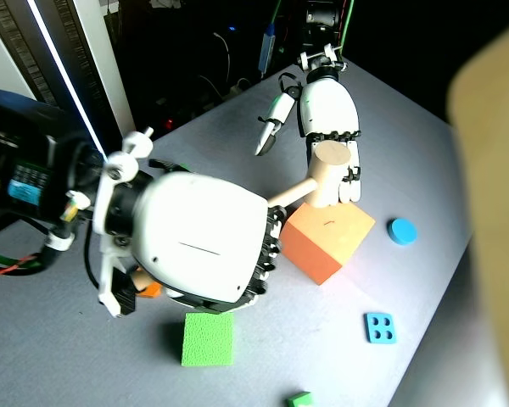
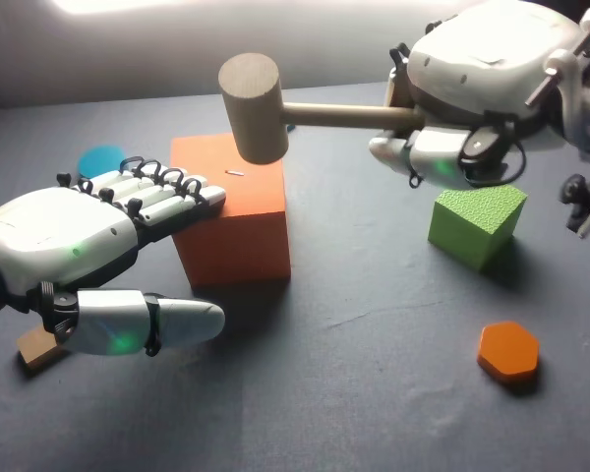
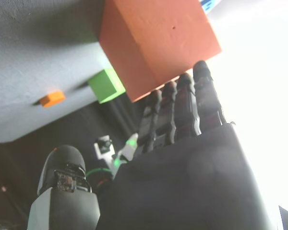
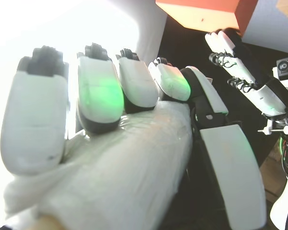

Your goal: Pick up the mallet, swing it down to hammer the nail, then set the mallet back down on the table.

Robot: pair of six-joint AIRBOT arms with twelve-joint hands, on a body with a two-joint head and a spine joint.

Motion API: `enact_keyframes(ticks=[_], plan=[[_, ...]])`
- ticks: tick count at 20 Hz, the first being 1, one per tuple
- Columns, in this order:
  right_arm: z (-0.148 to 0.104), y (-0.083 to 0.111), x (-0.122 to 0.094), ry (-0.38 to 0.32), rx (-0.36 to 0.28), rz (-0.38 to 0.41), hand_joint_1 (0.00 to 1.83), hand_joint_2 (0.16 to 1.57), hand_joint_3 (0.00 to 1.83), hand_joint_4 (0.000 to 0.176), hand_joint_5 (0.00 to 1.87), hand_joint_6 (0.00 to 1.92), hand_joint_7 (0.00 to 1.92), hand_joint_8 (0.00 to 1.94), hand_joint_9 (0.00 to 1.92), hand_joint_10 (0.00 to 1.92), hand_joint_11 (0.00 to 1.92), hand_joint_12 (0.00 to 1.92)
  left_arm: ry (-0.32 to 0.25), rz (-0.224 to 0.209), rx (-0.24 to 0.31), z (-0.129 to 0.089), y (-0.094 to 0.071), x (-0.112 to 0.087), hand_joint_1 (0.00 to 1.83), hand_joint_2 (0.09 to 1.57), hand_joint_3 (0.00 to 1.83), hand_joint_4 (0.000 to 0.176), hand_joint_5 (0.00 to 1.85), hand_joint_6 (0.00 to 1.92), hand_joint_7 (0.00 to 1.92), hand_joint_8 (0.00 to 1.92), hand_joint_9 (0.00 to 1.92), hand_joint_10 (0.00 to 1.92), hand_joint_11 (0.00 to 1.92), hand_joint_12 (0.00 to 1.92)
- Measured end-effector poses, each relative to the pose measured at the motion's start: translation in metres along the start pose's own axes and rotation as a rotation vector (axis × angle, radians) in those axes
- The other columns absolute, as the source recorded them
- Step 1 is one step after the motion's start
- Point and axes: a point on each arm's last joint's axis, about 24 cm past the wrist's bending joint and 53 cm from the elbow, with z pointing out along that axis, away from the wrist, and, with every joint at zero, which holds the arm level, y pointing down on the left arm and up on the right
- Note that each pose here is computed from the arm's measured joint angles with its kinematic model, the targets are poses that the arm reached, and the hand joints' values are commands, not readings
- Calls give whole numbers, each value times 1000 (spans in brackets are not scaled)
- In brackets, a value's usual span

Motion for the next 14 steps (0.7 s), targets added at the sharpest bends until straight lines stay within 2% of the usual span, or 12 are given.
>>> enact_keyframes(ticks=[1,3,8,10,14], plan=[[-4,1,2,7,-1,-10,418,1571,26,176,1280,1921,1573,1941,1706,1921,1863,1921,-1,-1,0,0,0,0,0,1114,1,0,80,4,74,4,62,6,12,53],[-13,-2,14,38,5,-78,414,1571,19,176,1276,1921,1560,1941,1692,1921,1849,1921,-3,2,-2,1,1,-3,0,1112,0,0,79,3,73,3,62,5,15,55],[-18,-10,43,115,3,-173,422,1571,27,176,1258,1921,1544,1941,1673,1921,1836,1921,-6,10,-5,3,2,-7,0,1115,1,0,86,3,74,6,60,7,17,61],[-21,-9,59,150,-20,-246,432,1571,24,176,1249,1921,1544,1941,1675,1921,1840,1921,-5,8,-7,3,3,-7,0,1112,0,0,88,3,79,7,70,10,18,63],[-24,-5,95,239,-73,-334,440,1571,16,176,1249,1921,1545,1941,1673,1921,1838,1921,-15,10,-10,4,1,-15,0,1107,0,0,91,2,77,3,58,1,15,65]])
